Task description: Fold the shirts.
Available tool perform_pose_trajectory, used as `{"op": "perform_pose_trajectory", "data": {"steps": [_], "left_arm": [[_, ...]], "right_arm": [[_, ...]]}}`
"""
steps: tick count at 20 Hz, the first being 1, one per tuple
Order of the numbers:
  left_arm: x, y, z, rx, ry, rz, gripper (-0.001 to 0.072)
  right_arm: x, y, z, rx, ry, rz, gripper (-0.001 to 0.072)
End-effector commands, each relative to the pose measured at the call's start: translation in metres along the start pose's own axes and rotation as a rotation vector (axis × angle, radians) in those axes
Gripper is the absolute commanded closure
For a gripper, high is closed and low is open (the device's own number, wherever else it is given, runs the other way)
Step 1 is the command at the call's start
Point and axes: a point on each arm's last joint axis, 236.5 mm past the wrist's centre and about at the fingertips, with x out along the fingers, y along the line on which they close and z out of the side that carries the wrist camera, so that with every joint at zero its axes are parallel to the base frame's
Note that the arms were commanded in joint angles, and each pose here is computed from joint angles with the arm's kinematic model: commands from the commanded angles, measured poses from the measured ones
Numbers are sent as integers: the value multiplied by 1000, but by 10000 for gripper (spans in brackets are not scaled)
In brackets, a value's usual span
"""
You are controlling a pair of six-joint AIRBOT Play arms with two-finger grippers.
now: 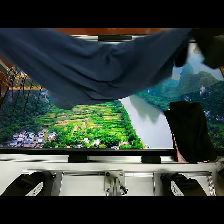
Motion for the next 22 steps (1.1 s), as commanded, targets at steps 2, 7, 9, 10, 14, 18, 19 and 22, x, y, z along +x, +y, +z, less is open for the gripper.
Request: {"op": "perform_pose_trajectory", "data": {"steps": [2, 7, 9, 10, 14, 18, 19, 22], "left_arm": [[-58, 17, 43, 10, -122, 114, 677], [-44, 68, -60, 13, 273, 309, 677], [-34, 81, -120, 12, 467, 350, 676], [-28, 86, -155, 9, 562, 358, 677], [-8, 114, -299, -25, 887, 422, 676], [35, 150, -388, -120, 982, 492, 677], [51, 157, -400, -134, 983, 491, 676], [94, 173, -420, -174, 951, 483, 676]], "right_arm": [[-54, -6, 9, -62, -3, -139, 636], [-38, -35, -123, 66, 498, -181, 636], [-15, -46, -169, 149, 592, -174, 636], [-1, -54, -193, 182, 629, -180, 636], [65, -91, -289, 334, 710, -206, 636], [146, -136, -334, 496, 602, -266, 636], [160, -145, -337, 537, 552, -284, 636], [183, -170, -340, 612, 442, -345, 635]]}}
